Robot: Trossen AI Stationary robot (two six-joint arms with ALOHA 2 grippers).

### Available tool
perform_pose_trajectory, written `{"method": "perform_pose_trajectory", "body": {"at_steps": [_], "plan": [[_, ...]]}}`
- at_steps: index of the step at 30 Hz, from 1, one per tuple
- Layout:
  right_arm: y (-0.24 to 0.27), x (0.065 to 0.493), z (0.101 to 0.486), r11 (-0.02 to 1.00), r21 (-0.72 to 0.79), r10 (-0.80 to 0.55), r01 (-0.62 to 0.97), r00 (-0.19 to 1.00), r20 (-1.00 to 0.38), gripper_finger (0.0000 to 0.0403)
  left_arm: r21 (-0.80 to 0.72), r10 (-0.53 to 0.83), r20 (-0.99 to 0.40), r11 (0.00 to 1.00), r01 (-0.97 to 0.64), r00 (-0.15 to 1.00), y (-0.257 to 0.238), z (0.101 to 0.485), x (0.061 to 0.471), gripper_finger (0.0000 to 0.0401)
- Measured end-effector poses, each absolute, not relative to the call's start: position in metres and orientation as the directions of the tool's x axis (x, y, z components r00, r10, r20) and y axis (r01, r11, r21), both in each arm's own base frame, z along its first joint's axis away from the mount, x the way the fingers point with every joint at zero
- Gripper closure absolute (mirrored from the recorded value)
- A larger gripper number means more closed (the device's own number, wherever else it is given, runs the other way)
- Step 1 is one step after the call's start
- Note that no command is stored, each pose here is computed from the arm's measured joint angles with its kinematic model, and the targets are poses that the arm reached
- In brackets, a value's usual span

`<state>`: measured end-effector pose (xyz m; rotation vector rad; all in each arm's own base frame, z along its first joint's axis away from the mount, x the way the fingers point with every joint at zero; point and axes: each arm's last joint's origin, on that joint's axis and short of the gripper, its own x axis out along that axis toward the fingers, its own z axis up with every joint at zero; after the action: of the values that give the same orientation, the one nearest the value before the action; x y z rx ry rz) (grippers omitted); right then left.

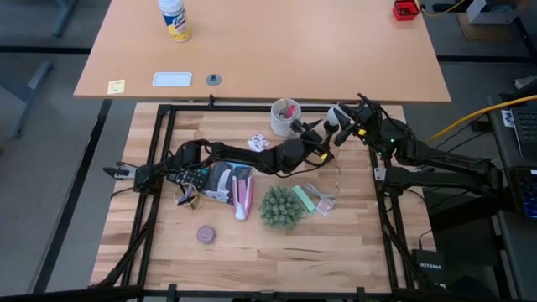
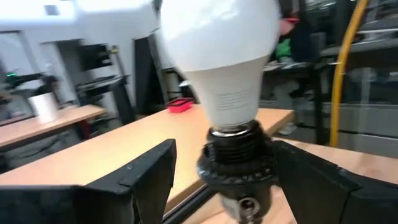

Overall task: Screw lightbulb
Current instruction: Insert the lightbulb into the lamp

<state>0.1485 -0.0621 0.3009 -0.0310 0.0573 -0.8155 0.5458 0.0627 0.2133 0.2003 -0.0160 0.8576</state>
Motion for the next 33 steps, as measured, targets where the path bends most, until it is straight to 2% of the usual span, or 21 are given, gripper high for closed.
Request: {"method": "perform_pose_trajectory", "body": {"at_steps": [4, 9, 20, 24, 28, 33], "plan": [[-0.062, 0.149, 0.301, 0.685, -0.050, -0.728, 0.726, 0.684, -0.040, 0.0290, 0.177, 0.787, 0.086, 0.591, -0.787, 0.611, 0.054, 0.213, 0.545, 0.0144], [-0.062, 0.149, 0.301, 0.685, -0.050, -0.728, 0.726, 0.684, -0.039, 0.0290, 0.274, 0.786, 0.082, 0.574, -0.772, 0.613, 0.034, 0.214, 0.546, 0.0144], [-0.062, 0.149, 0.301, 0.686, -0.050, -0.728, 0.726, 0.685, -0.039, 0.0290, 0.339, 0.720, 0.047, 0.640, -0.689, 0.692, -0.021, 0.215, 0.546, 0.0144], [-0.062, 0.149, 0.301, 0.686, -0.050, -0.728, 0.726, 0.685, -0.040, 0.0290, 0.380, 0.641, -0.137, 0.738, -0.558, 0.755, -0.032, 0.221, 0.537, 0.0144], [-0.062, 0.149, 0.301, 0.686, -0.049, -0.728, 0.726, 0.685, -0.039, 0.0290, 0.229, 0.442, -0.414, 0.897, -0.379, 0.796, -0.023, 0.234, 0.518, 0.0144], [-0.062, 0.149, 0.301, 0.686, -0.048, -0.728, 0.726, 0.685, -0.035, 0.0290, 0.111, 0.247, -0.619, 0.967, -0.229, 0.745, 0.009, 0.245, 0.498, 0.0144]]}}
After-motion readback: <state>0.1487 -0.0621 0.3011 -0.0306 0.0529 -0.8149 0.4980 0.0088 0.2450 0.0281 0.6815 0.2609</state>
